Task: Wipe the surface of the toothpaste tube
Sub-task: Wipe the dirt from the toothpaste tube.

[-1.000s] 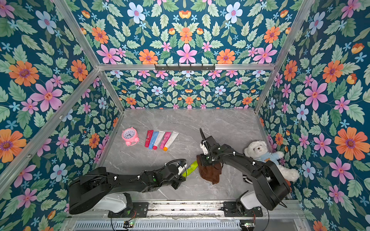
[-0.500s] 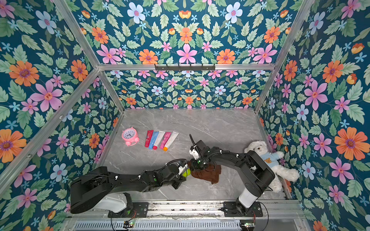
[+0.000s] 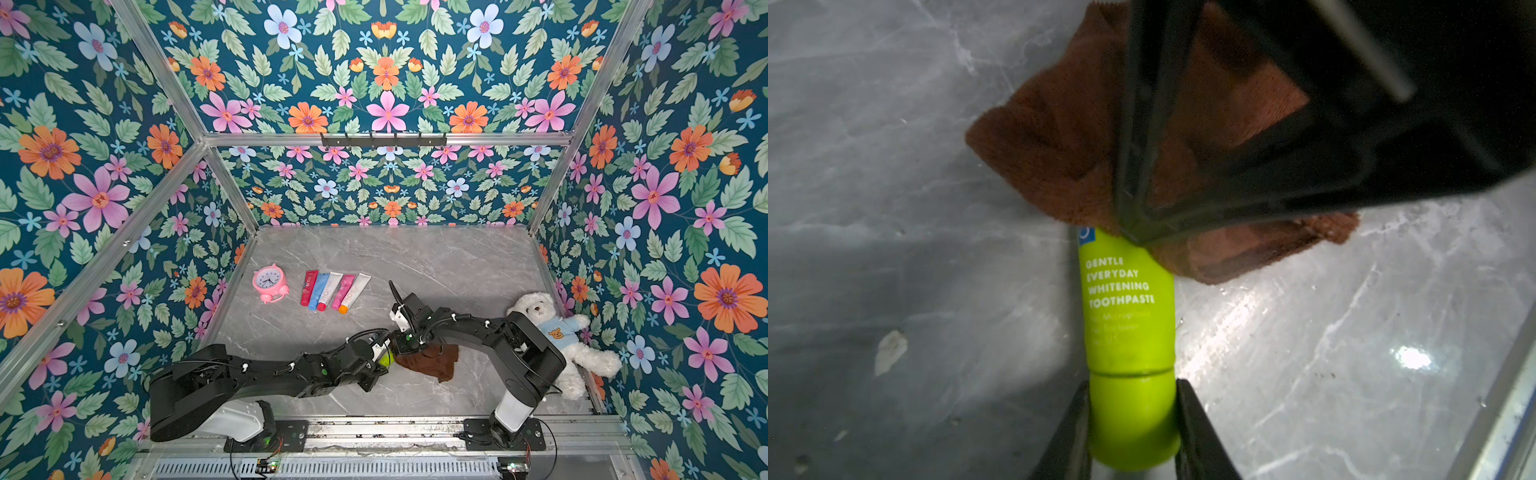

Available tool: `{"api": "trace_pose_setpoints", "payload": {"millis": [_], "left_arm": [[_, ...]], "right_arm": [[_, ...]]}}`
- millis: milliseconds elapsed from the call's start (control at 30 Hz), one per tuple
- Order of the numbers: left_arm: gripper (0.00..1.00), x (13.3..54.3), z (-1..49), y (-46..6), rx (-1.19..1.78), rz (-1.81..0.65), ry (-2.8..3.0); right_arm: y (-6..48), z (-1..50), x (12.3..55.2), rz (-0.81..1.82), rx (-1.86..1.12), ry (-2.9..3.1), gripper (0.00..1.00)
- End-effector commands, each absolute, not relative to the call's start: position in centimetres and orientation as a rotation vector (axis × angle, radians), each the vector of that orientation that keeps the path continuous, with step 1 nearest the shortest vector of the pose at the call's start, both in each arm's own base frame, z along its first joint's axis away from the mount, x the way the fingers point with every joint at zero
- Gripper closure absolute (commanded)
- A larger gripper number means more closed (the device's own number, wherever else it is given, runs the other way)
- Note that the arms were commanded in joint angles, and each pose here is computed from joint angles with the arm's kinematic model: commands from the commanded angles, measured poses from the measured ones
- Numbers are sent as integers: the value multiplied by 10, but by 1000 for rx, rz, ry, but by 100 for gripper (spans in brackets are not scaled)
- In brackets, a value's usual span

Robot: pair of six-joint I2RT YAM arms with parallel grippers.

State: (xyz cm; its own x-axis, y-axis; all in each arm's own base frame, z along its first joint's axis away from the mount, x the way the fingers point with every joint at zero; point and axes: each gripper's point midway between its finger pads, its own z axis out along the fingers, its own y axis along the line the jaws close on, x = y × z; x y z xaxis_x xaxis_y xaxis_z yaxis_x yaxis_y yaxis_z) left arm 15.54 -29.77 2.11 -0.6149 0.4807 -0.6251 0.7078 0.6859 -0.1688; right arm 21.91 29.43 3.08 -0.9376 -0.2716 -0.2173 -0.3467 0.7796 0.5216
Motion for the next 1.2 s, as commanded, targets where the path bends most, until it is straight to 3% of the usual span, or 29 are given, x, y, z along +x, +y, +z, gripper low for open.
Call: {"api": "trace_pose_setpoints", "payload": {"millis": [0, 167, 433, 667, 767, 1033, 1167], "left_arm": [[100, 153, 20, -299, 955, -553, 2335], [100, 153, 21, -299, 954, -554, 2330], [100, 151, 24, -297, 947, -562, 2318], [100, 152, 26, -293, 923, -561, 2312], [100, 152, 27, -293, 919, -563, 2307], [100, 152, 25, -295, 927, -563, 2314], [100, 152, 25, -295, 933, -563, 2313]], "right_arm": [[317, 37, 204, 1062, -544, 2822, 100], [299, 16, 211, 887, -497, 2883, 100], [222, 3, 254, 509, -304, 2946, 100], [178, 3, 272, 366, -215, 2964, 100], [178, 11, 271, 388, -217, 2949, 100], [248, 91, 247, 816, -377, 2741, 100], [280, 93, 234, 948, -448, 2747, 100]]}}
